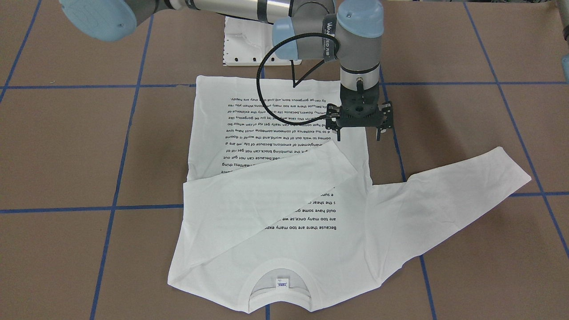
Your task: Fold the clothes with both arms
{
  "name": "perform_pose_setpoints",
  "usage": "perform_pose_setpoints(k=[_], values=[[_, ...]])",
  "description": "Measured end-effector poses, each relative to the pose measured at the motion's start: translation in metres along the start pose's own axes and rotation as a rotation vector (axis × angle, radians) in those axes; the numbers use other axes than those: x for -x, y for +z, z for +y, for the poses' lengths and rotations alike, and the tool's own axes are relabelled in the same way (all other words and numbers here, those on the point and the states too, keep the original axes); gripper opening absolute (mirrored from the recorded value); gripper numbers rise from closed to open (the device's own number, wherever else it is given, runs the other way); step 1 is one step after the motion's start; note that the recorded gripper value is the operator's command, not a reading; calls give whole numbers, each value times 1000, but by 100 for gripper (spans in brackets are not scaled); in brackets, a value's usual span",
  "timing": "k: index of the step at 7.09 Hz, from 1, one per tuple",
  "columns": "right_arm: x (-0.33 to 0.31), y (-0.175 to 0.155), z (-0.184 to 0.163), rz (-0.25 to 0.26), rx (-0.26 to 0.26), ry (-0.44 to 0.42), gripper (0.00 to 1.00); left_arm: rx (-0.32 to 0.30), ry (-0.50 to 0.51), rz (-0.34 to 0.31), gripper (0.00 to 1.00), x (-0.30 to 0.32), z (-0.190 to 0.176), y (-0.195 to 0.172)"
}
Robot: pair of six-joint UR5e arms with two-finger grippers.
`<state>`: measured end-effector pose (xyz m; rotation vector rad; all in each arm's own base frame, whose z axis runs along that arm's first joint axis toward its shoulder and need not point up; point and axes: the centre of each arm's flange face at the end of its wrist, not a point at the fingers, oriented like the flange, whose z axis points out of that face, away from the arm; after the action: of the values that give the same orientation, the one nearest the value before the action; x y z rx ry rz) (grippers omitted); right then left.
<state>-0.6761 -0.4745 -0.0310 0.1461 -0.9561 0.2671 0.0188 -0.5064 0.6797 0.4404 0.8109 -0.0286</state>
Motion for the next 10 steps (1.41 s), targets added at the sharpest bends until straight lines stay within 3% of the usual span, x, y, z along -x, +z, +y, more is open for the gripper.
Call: perform_pose_setpoints(k=[2, 5, 8, 10], values=[[-38, -37, -41, 62, 45, -32, 100, -19, -173, 24, 91, -29, 28, 25], [-147, -62, -85, 69, 70, -97, 100, -53, -376, -9, 89, -75, 53, 68], [-180, -74, -97, 78, 77, -129, 100, -81, -433, -78, 83, -86, 71, 96], [-181, -75, -97, 79, 76, -131, 100, -88, -437, -105, 70, -80, 75, 100]])
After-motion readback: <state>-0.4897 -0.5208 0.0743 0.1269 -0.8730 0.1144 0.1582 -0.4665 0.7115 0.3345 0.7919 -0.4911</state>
